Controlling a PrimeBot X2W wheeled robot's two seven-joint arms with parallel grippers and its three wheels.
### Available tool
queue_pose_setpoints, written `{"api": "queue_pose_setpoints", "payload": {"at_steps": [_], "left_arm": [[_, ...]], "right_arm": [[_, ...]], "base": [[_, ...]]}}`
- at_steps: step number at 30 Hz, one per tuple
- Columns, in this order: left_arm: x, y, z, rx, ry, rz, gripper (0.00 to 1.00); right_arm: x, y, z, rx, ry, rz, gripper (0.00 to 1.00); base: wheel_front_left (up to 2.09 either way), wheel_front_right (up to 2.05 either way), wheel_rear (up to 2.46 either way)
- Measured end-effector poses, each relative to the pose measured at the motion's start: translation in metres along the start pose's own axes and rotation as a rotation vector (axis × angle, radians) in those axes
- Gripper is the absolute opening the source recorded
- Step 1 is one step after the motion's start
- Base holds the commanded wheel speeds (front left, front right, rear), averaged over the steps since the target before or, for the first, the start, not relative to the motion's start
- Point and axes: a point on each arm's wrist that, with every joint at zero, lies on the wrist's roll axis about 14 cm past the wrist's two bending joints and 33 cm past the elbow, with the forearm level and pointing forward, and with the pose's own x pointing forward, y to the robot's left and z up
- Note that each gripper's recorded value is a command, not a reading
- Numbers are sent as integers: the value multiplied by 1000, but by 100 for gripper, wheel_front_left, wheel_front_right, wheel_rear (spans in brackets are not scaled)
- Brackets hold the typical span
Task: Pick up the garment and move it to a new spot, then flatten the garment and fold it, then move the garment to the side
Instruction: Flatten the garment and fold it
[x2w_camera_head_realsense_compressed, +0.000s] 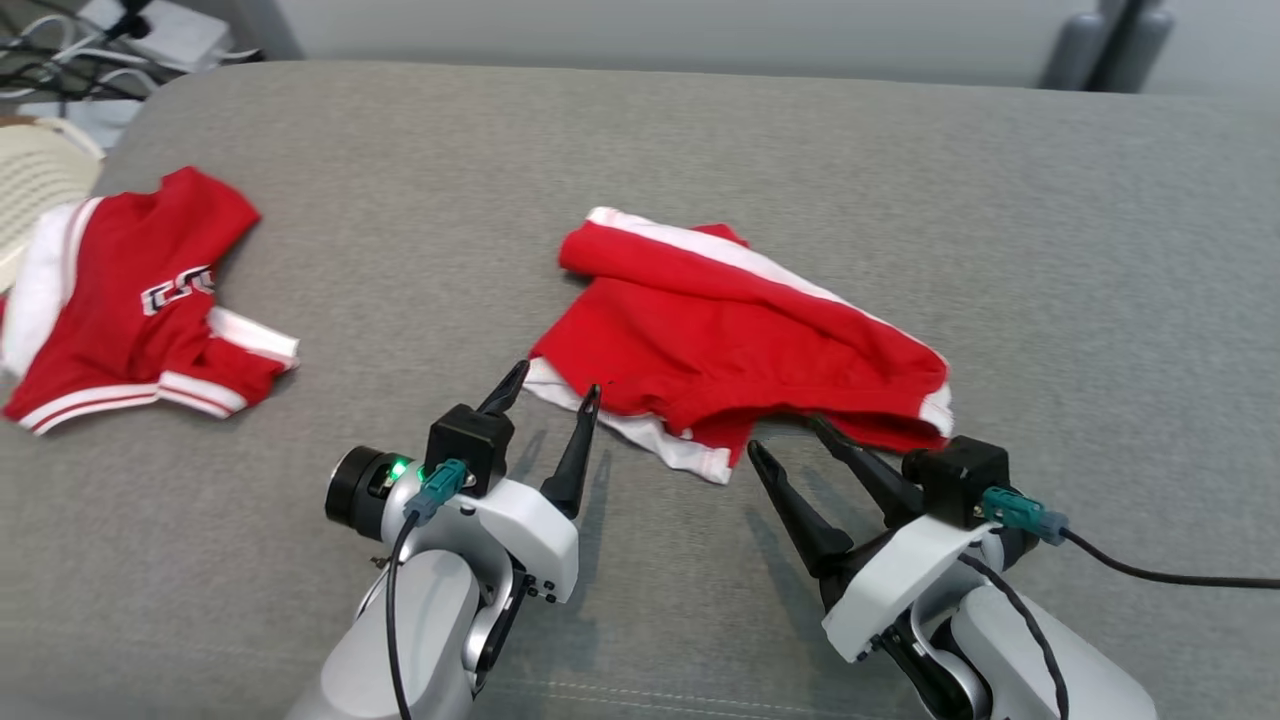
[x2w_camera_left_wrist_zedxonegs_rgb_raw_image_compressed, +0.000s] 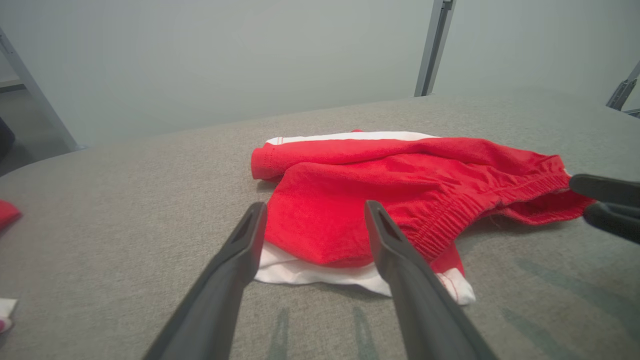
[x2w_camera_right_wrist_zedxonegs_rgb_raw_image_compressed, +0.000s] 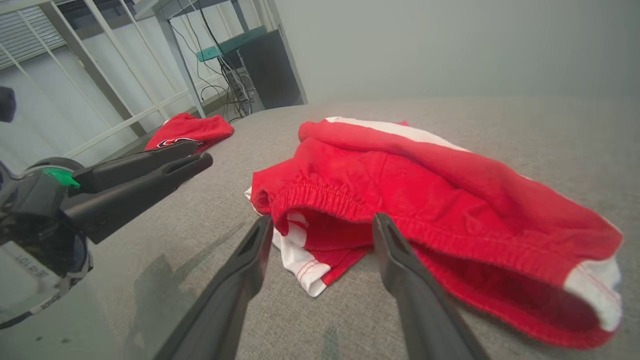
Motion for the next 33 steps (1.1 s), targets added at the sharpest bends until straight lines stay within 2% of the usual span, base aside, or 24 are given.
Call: {"api": "queue_pose_setpoints", "payload": {"at_steps": [7,20,21,22,23,25,26,33], "left_arm": [[-31,45,-5,-19,3,147,100],[-76,90,-13,-88,3,316,100],[-78,91,-15,-94,6,323,100],[-80,92,-16,-97,9,328,100],[-82,93,-18,-99,12,332,100],[-83,94,-18,-106,12,339,100],[-84,95,-18,-107,12,343,100],[-77,90,-20,-115,15,329,100]], "right_arm": [[20,21,-29,-50,120,114,100],[55,24,-69,-141,261,183,100],[57,23,-73,-148,272,184,95],[58,23,-76,-152,280,185,75],[59,22,-78,-158,286,186,49],[64,20,-78,-160,285,182,24],[66,20,-76,-162,279,181,2],[74,13,-49,-123,192,145,0]], "base": [[0,0,0],[0,0,0],[0,0,0],[0,0,0],[0,0,0],[0,0,0],[0,0,0],[0,0,0]]}}
